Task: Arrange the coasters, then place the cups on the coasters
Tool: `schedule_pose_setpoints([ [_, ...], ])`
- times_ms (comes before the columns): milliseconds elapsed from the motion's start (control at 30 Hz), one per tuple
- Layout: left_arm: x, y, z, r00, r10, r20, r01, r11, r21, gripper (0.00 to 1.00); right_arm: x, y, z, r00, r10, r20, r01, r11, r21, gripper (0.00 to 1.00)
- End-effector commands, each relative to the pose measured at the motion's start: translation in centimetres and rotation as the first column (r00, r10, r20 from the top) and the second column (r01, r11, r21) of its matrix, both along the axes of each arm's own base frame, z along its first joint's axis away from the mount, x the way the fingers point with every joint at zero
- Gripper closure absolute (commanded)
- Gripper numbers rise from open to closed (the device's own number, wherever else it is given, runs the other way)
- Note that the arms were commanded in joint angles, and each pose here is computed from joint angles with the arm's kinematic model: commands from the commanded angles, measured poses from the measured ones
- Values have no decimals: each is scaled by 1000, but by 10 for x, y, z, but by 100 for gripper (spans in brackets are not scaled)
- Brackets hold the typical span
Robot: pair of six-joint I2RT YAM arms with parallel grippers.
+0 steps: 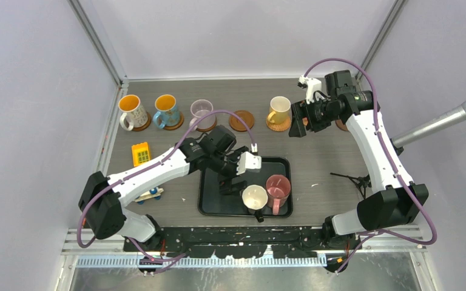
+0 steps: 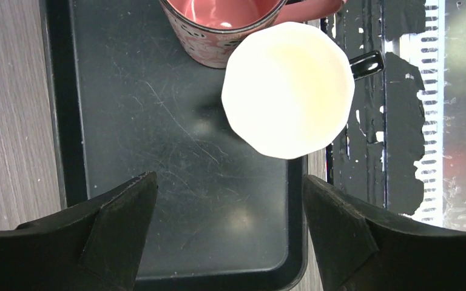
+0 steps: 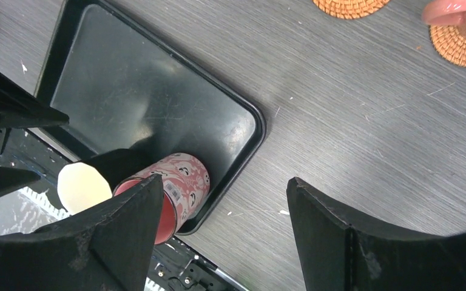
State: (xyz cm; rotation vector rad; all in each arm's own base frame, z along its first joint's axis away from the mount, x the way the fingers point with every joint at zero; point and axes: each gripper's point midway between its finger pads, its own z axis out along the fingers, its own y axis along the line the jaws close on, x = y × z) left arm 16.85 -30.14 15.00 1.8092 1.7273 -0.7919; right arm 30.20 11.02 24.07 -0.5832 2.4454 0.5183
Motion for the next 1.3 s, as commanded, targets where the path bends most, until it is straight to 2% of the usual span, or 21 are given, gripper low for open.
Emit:
schedule_pose_setpoints([
  [0,0,-15,16,999,-41,13,42,998,-42,10,-7,-2,8,999,22,37,-22,1000,-8,22],
  [133,-9,-11,14,997,-80,22,81,996,-37,7,-26,8,10,992,116,46,-117,993,2,22],
  [233,-16,-11,14,994,-105,35,107,993,-57,1,-36,8,0,990,136,40,-135,990,-32,22],
  [433,-42,-20,6,956,-288,64,288,958,4,0,-40,7,-9,992,127,22,-126,991,-41,22],
  [567,-58,-26,4,930,-362,63,360,932,31,0,-36,3,-10,992,120,31,-118,991,-67,22],
  [867,-52,-42,-3,945,-307,116,303,952,50,0,-34,0,-2,994,94,53,-90,993,-77,22],
  [1167,-44,-35,12,941,-280,191,274,960,55,0,-33,-1,-1,993,98,63,-93,993,-80,22],
  [1267,-40,-31,2,943,-273,190,259,961,95,0,-32,0,-1,993,99,67,-94,993,-78,22],
])
